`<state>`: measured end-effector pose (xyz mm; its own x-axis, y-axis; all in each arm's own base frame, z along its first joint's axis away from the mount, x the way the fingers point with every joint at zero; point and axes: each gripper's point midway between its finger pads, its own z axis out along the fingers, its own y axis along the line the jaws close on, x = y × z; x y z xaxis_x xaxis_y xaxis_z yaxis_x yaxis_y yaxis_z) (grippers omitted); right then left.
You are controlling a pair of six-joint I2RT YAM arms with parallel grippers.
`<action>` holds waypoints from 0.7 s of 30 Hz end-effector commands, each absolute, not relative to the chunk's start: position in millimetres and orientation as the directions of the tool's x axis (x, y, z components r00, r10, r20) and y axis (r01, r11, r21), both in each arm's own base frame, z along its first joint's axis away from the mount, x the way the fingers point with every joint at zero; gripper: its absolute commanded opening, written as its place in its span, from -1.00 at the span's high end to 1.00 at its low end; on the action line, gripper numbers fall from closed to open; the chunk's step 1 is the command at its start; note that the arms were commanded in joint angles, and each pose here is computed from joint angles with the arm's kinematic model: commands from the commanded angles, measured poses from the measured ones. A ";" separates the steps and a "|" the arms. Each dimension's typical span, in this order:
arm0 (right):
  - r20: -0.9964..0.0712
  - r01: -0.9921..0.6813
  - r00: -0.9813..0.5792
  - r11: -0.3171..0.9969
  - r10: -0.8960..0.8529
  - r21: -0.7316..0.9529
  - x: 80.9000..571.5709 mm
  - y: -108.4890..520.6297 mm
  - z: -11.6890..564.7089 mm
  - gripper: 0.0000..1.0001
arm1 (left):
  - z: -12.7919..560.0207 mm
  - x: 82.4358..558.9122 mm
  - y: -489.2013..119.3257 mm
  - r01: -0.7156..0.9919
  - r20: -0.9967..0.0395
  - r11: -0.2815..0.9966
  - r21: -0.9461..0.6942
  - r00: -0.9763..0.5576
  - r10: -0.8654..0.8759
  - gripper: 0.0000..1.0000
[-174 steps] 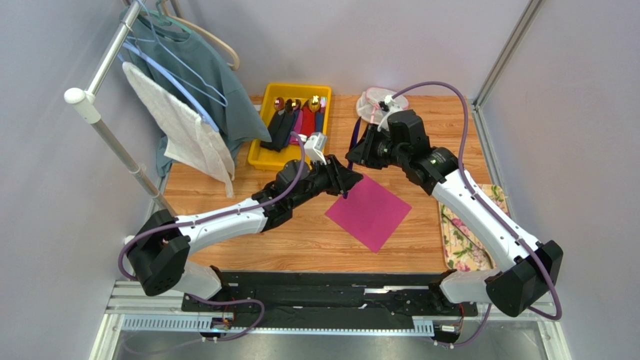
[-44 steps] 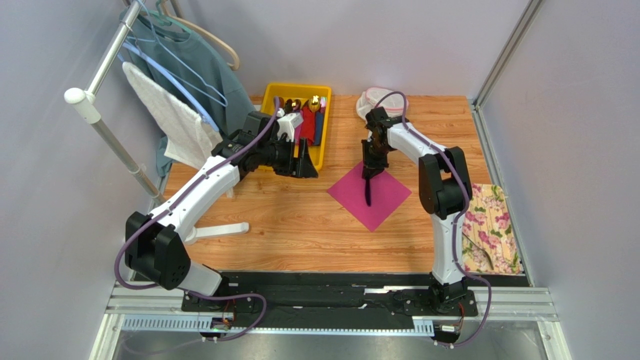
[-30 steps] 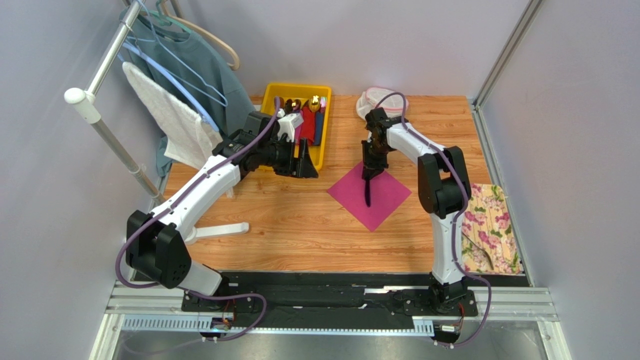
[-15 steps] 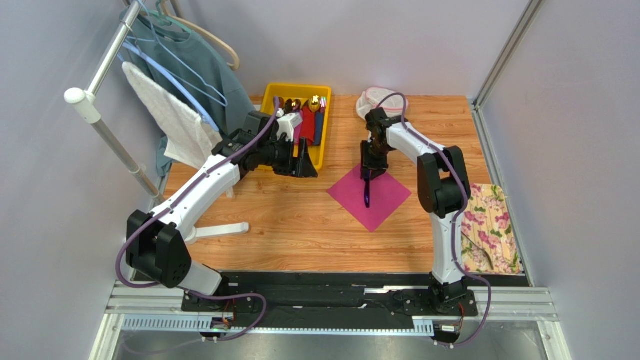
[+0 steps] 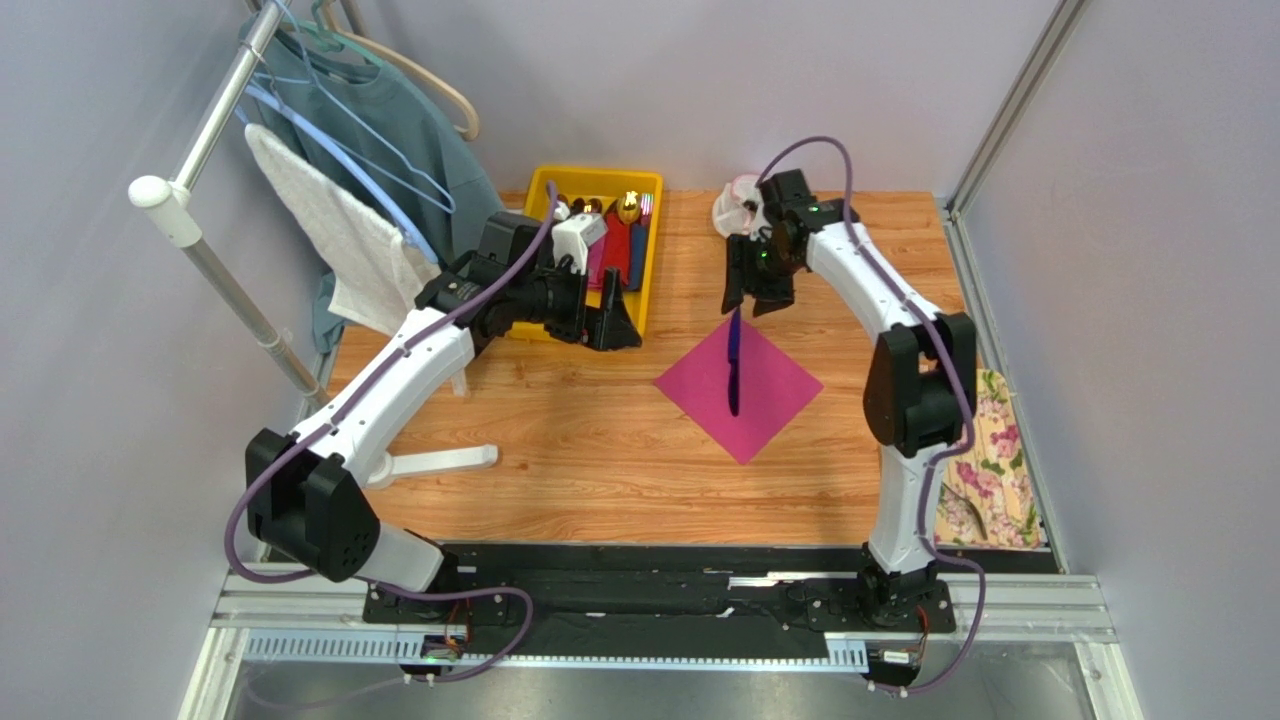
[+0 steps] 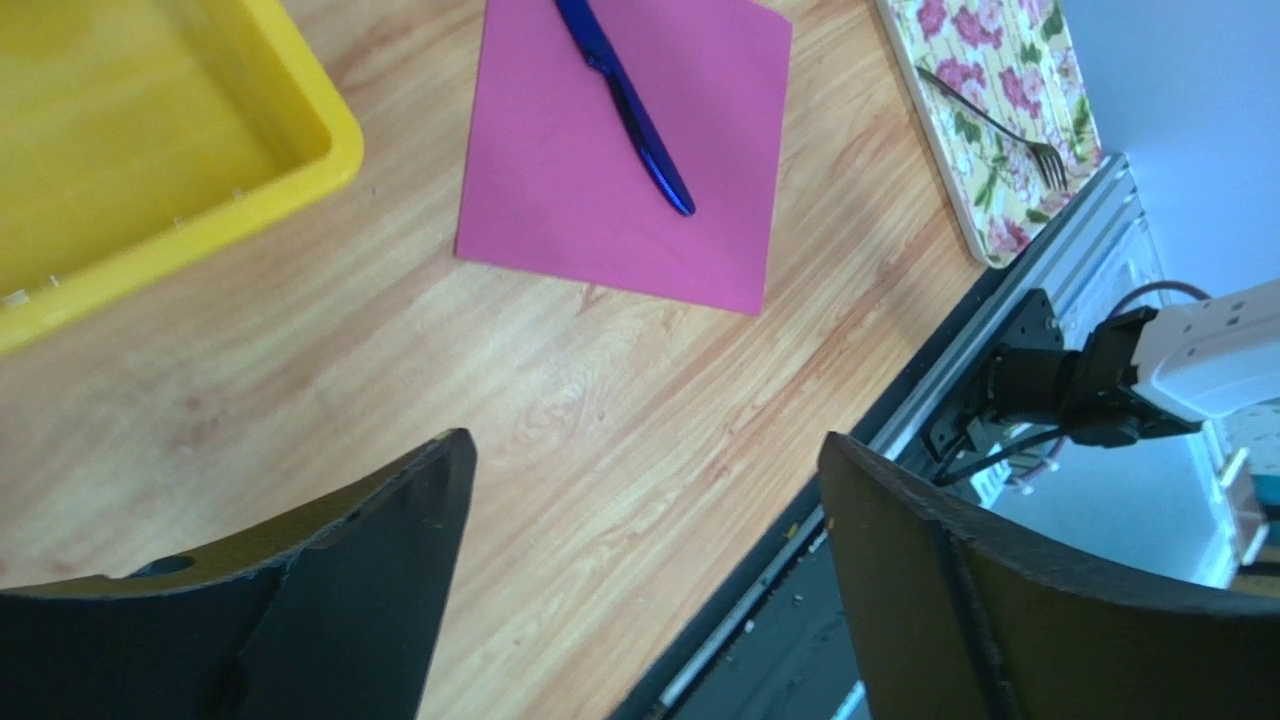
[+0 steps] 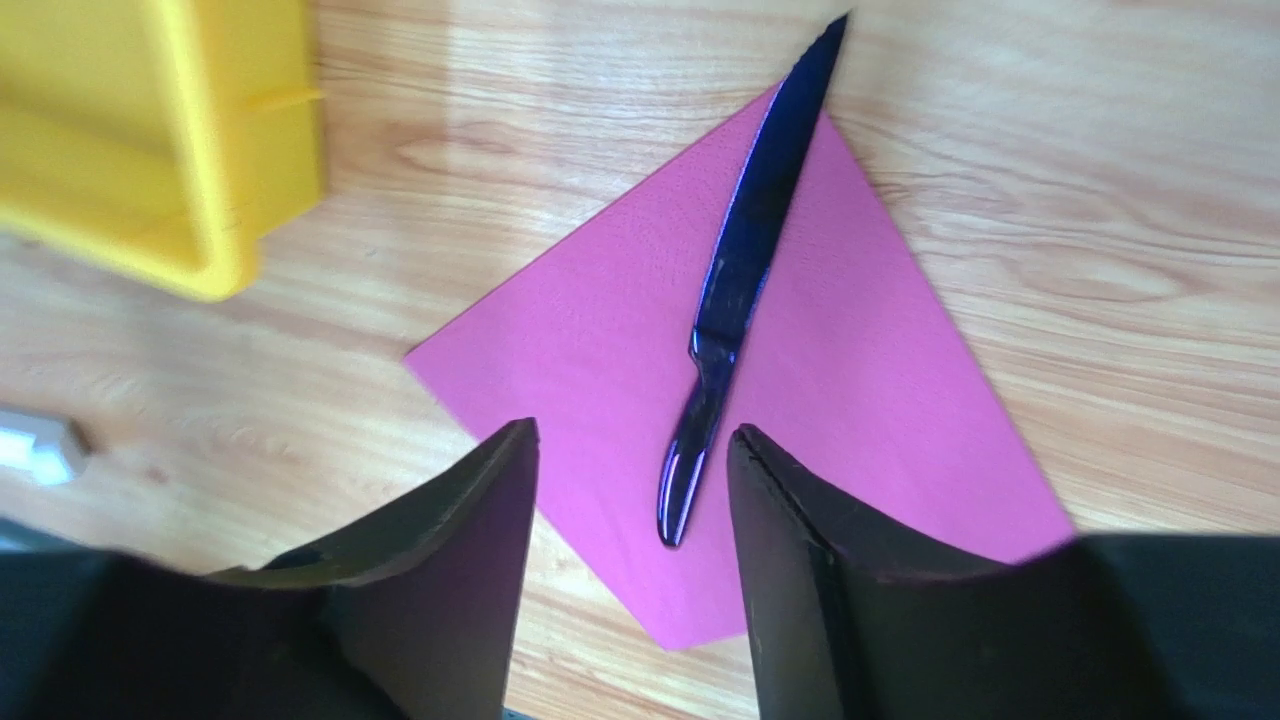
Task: Place the utensils on the paper napkin and roll it up
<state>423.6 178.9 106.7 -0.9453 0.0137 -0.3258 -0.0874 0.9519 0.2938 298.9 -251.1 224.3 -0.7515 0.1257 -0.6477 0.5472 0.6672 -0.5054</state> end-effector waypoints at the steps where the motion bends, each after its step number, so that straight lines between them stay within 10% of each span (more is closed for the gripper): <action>1: -0.518 -0.237 -0.853 0.926 -0.054 0.294 424.4 141.1 189.0 -0.23 | 270.8 308.0 -257.2 0.708 -0.814 0.581 -0.402 -0.567 0.127 -0.98; 9: -0.524 -0.186 -0.851 0.945 -0.019 0.268 356.7 29.7 207.2 -0.79 | 280.9 313.9 -264.5 0.801 -0.886 0.514 -0.307 -0.438 0.153 -0.98; 21: -0.229 -0.398 -0.903 0.908 -0.363 0.133 193.6 -57.8 139.9 -0.49 | 277.5 308.7 -282.7 0.887 -0.913 0.364 -0.284 -0.366 0.181 -0.81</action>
